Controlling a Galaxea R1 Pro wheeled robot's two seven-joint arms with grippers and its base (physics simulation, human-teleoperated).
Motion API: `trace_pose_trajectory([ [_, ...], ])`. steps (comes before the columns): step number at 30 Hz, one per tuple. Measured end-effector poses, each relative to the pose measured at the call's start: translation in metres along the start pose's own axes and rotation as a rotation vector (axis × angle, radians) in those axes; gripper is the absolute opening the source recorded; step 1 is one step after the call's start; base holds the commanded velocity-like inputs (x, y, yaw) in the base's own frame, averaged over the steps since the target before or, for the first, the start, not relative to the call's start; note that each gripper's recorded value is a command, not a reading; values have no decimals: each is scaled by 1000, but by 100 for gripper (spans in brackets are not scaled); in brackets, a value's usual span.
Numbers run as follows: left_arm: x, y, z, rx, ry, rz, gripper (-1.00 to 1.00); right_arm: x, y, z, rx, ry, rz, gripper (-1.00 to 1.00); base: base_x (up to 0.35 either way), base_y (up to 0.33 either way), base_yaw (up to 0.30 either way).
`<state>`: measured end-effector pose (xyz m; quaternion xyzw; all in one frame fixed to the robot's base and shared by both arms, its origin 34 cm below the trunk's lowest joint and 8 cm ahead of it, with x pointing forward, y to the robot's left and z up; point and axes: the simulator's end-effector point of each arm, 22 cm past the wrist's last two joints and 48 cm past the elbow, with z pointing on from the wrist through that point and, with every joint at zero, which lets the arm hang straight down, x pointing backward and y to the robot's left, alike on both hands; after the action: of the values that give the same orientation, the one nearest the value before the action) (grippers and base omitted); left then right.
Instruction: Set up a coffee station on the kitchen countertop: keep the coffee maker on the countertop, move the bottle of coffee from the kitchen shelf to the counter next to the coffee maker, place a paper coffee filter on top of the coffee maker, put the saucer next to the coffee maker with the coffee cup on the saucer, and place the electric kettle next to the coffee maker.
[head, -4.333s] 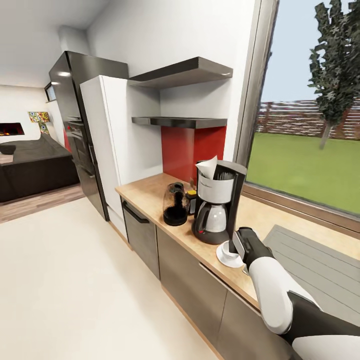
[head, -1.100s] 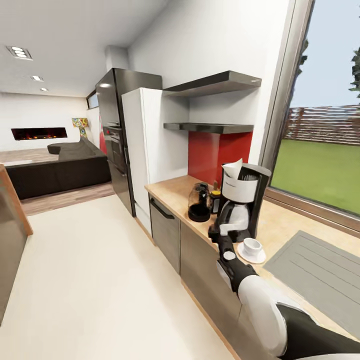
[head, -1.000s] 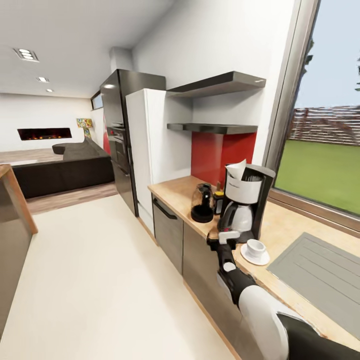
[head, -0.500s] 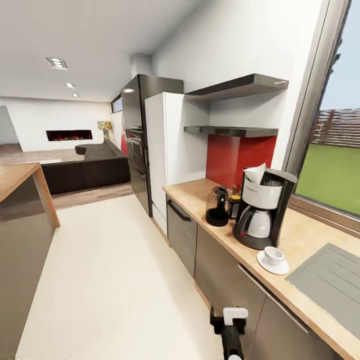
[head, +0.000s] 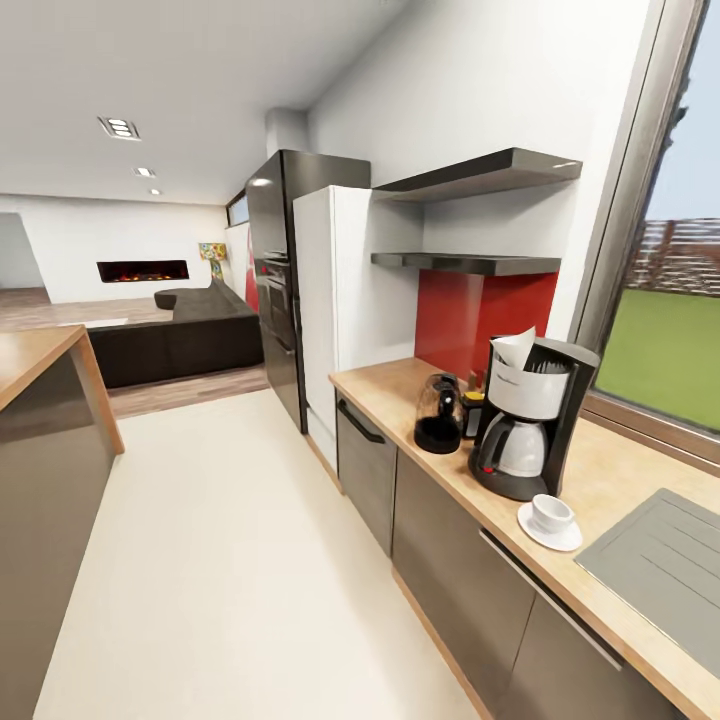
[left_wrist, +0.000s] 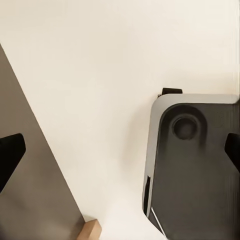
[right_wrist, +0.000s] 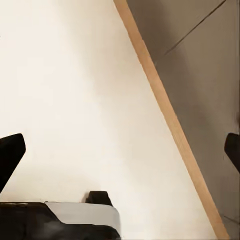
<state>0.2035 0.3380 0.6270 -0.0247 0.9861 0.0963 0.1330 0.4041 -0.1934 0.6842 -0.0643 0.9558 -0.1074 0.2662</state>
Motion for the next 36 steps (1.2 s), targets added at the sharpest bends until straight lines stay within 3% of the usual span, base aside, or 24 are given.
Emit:
trace_pose_trajectory([
  [1,0,-1,0,1,0,0,100,7,3,-1,-11,24,-2,100,0,0,0],
  [5,4,-6,-1,8,17,-3,100,74,22,-12,-98,262,42,100,0,0,0],
  [10,27,-5,-2,7,123,7,100,112,23,-24,-111,403,29,100,0,0,0],
  [12,31,-5,-3,7,139,9,100,122,23,-28,-115,438,19,100,0,0,0],
  [16,33,-4,-3,5,149,8,100,132,24,-32,-117,474,10,100,0,0,0],
  [24,33,-3,-3,3,144,7,100,137,22,-34,-112,485,9,100,0,0,0],
  [30,31,-2,-2,6,134,20,100,154,-31,-24,-40,497,3,100,0,0,0],
  [36,31,-3,-2,9,133,22,100,158,-60,-19,-3,498,1,100,0,0,0],
])
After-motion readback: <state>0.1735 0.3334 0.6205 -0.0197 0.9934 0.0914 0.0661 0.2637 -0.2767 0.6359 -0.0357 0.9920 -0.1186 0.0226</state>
